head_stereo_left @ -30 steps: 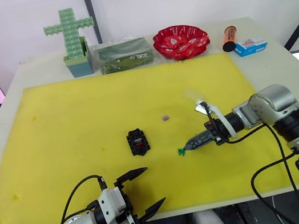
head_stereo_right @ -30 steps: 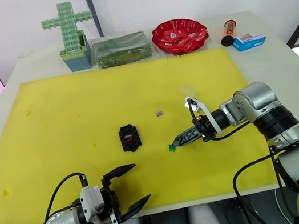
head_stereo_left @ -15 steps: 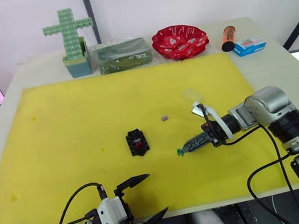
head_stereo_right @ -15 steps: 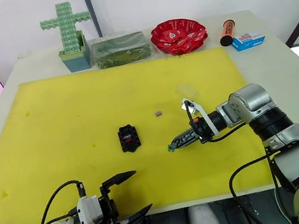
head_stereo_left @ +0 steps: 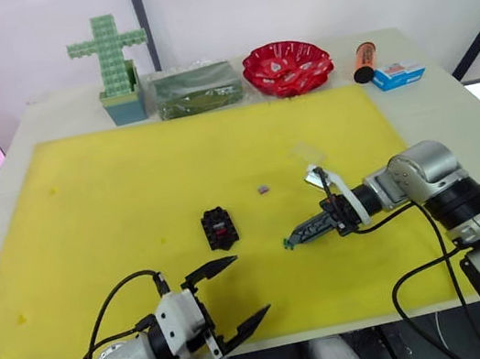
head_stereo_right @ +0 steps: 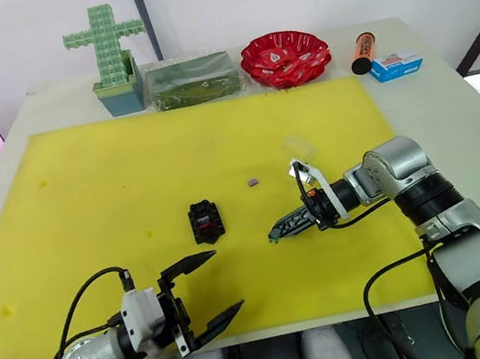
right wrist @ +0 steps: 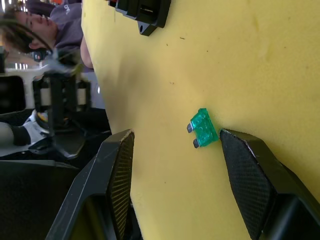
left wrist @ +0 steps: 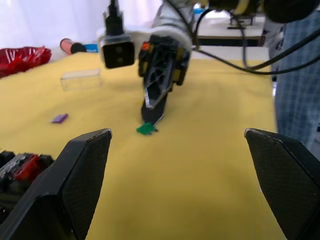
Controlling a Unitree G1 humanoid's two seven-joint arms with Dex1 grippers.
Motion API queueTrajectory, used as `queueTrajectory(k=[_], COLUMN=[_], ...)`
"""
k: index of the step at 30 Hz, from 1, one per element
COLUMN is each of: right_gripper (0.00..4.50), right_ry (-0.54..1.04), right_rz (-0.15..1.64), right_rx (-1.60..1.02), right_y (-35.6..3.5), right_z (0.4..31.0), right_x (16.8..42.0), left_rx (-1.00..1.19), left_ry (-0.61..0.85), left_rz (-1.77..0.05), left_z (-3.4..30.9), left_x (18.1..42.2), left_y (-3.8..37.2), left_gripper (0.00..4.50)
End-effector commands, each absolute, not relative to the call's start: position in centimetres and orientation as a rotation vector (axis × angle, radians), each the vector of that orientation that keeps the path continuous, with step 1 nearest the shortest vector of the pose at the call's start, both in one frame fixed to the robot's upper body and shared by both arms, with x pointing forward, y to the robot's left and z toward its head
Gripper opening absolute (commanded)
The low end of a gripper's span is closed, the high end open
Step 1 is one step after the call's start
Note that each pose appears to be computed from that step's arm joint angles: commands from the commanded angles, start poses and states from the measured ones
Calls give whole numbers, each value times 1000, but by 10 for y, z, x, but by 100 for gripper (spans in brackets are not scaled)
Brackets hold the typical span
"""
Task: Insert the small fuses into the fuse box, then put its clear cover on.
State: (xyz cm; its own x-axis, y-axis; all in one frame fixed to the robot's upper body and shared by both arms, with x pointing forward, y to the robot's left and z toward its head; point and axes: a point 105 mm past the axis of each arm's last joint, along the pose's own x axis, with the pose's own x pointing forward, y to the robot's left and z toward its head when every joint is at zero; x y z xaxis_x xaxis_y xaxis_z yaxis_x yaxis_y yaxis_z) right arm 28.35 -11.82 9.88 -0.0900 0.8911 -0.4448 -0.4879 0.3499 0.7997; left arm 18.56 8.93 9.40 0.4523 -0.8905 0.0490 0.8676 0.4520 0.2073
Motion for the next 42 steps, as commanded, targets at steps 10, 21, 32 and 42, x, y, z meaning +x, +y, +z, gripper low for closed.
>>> queueTrajectory(k=[10, 21, 32, 42], right_gripper=[125, 125, 1, 1], right_ry=[1149, 1148, 1154, 1139], right_rz=[1196, 1161, 1141, 1156], right_rx=[433, 432, 433, 450], right_y=[-118, -117, -118, -121], right_z=[97, 91, 88, 94], right_x=[286, 290, 289, 287], left_rx=[165, 157, 165, 164], left_ry=[-160, -161, -191, -189], left_rz=[-1094, -1105, -1093, -1089], left_z=[88, 77, 92, 101], left_x=[198, 143, 166, 201], left_y=[107, 112, 95, 86], left_gripper=[450, 450, 450, 450])
